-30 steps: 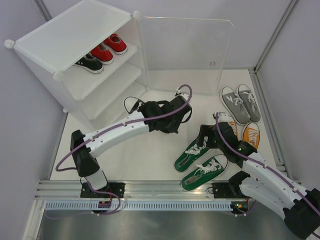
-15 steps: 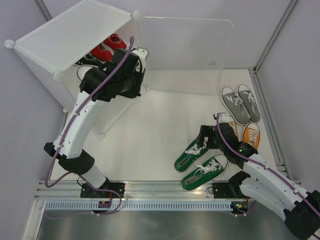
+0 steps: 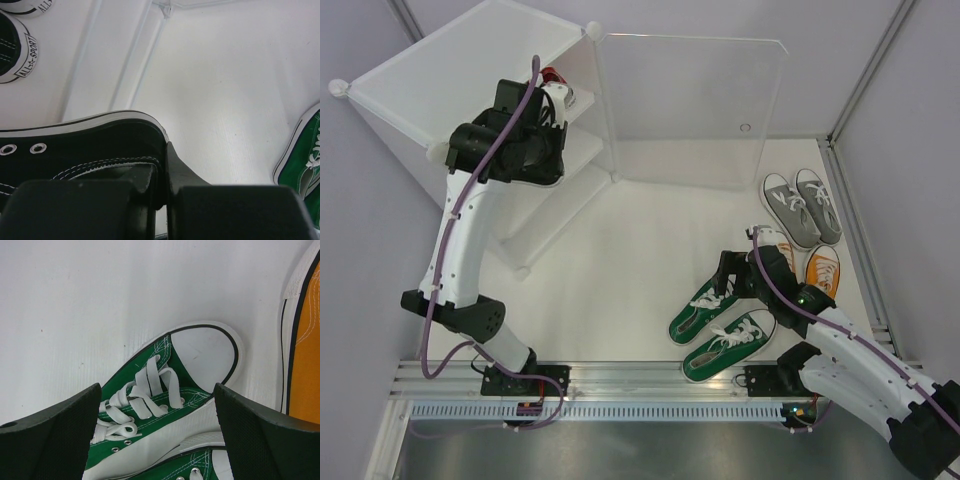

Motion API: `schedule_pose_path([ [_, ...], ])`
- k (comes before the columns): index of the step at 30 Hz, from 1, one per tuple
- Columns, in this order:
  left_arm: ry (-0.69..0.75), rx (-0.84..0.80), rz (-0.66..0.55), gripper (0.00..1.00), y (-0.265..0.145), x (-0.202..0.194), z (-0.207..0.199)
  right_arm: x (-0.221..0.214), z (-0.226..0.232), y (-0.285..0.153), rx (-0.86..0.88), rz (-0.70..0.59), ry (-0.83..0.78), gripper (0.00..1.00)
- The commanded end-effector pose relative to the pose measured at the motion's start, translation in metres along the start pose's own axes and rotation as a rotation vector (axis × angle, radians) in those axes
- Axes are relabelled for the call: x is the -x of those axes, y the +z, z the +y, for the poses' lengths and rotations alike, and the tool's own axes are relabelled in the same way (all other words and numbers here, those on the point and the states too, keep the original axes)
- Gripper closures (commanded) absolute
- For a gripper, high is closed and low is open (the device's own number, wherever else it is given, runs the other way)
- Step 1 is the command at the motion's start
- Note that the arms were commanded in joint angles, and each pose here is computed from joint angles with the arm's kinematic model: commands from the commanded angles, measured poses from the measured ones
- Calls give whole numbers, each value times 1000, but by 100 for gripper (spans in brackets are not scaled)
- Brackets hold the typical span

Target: Place and organize the shoes in the shoe cabinet

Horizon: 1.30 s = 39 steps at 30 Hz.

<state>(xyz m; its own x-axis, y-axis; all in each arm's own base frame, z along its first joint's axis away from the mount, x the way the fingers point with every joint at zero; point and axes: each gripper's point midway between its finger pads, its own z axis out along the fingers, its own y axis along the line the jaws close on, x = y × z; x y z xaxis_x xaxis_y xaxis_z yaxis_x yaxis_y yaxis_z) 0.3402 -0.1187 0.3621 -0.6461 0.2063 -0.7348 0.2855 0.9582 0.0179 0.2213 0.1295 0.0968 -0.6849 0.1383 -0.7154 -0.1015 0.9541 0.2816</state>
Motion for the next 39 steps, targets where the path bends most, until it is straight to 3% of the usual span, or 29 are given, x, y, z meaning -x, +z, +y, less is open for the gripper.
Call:
schedule_pose_path([
  [1, 53, 27, -122, 93, -12, 29, 18, 7, 4, 2, 14, -27, 5, 4],
  [7, -5, 142, -110, 82, -11, 27, 45, 3, 2, 6, 5, -13, 7, 4],
  [21, -91, 440, -127, 74, -29, 25, 95, -1, 2, 10, 2, 3, 3, 4],
  [31, -215, 468, -147, 38, -30, 11, 95, 0, 3, 9, 9, 2, 0, 4],
  [39, -400, 527, -182, 30, -39, -8, 99, 1, 7, 7, 32, -5, 3, 4],
])
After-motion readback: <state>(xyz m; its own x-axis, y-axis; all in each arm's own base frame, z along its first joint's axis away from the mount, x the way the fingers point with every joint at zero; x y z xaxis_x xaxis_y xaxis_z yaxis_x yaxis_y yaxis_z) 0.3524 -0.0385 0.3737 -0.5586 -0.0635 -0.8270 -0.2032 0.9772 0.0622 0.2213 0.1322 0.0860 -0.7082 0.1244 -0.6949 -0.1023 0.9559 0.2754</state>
